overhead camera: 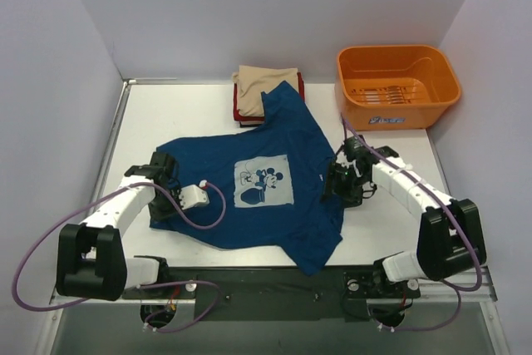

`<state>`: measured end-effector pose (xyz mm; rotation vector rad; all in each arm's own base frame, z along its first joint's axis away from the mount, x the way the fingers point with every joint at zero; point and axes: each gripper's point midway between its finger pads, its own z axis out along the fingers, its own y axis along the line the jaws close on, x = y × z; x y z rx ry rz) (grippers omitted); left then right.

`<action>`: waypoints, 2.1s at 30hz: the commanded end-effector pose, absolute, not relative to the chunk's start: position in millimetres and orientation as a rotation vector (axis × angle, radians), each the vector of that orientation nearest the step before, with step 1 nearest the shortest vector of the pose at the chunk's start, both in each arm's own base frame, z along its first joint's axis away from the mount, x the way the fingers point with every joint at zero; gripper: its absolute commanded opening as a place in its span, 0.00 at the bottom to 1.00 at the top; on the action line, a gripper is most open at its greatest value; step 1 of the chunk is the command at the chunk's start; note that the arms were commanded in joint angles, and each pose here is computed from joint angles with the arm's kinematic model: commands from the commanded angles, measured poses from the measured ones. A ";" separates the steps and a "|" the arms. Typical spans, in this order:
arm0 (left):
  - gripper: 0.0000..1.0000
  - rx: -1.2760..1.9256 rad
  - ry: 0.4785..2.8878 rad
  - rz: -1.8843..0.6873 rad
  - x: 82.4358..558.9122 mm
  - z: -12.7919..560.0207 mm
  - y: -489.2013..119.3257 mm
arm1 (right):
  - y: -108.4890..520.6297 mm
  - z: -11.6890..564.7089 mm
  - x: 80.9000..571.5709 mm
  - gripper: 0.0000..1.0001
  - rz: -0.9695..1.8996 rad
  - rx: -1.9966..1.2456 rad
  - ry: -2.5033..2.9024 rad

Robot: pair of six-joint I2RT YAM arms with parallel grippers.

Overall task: Fold and stack the t-shirts
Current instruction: Fold the flattened tshirt in 1/3 of the way

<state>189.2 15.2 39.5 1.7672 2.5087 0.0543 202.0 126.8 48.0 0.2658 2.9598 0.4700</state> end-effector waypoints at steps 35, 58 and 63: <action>0.00 1.547 2.623 0.117 179.4 70.4 18.5 | 117.4 31.0 94.1 0.00 0.323 0.675 2.903; 0.00 1.267 2.784 0.223 293.1 58.2 18.8 | 187.5 120.5 340.0 0.00 0.376 0.033 2.752; 0.00 1.219 2.830 0.300 294.4 55.9 38.0 | 194.2 111.7 359.6 0.00 0.352 -0.018 2.781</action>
